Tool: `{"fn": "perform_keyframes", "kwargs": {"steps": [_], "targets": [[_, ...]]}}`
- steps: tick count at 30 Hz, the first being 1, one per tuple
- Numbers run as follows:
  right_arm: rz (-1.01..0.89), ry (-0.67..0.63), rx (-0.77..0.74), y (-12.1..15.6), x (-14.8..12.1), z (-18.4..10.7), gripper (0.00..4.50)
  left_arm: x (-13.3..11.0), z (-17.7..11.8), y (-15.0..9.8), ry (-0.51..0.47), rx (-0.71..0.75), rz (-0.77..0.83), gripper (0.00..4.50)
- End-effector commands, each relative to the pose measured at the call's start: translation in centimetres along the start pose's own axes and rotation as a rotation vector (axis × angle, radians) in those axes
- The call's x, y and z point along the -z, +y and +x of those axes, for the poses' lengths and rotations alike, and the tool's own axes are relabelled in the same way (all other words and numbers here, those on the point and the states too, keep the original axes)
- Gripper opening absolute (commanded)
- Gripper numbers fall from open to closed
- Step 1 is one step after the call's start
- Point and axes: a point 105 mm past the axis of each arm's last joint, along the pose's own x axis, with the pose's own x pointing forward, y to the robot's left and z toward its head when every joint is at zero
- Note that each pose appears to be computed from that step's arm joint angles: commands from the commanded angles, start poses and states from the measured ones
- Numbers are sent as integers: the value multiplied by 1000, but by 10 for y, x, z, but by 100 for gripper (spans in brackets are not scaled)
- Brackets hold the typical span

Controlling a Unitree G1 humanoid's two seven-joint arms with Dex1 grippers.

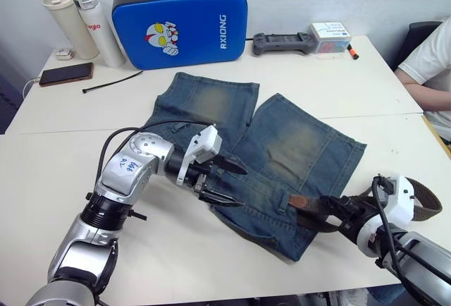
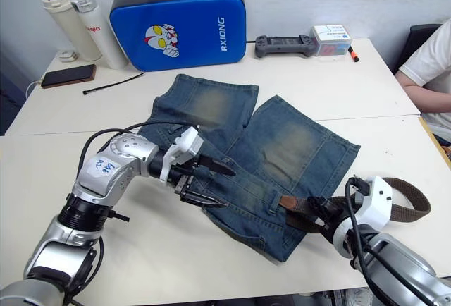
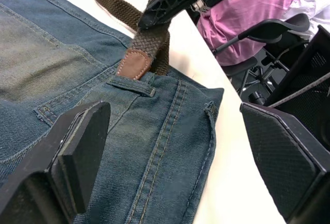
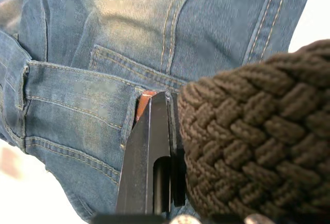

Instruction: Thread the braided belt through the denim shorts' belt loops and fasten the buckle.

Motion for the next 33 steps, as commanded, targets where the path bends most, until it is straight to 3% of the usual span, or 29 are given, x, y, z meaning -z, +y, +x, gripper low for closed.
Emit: {"fn": "perform_keyframes", "kwargs": {"steps": [1,10,20,30,33], "targets": [[-41,45,-124,31,18,-13,0,-5,6,-5,-16,15,32,441],[-71,55,-111,24,15,-11,0,-3,8,-7,-8,-1,27,441],[-64,14,-171,36,19,31,0,-6,10,-6,-6,-14,29,441],[-43,24,-211,45,24,47,0,-4,17,-6,7,-5,44,441],[-15,14,-235,46,21,43,119,-3,19,-5,14,-2,52,450]]}}
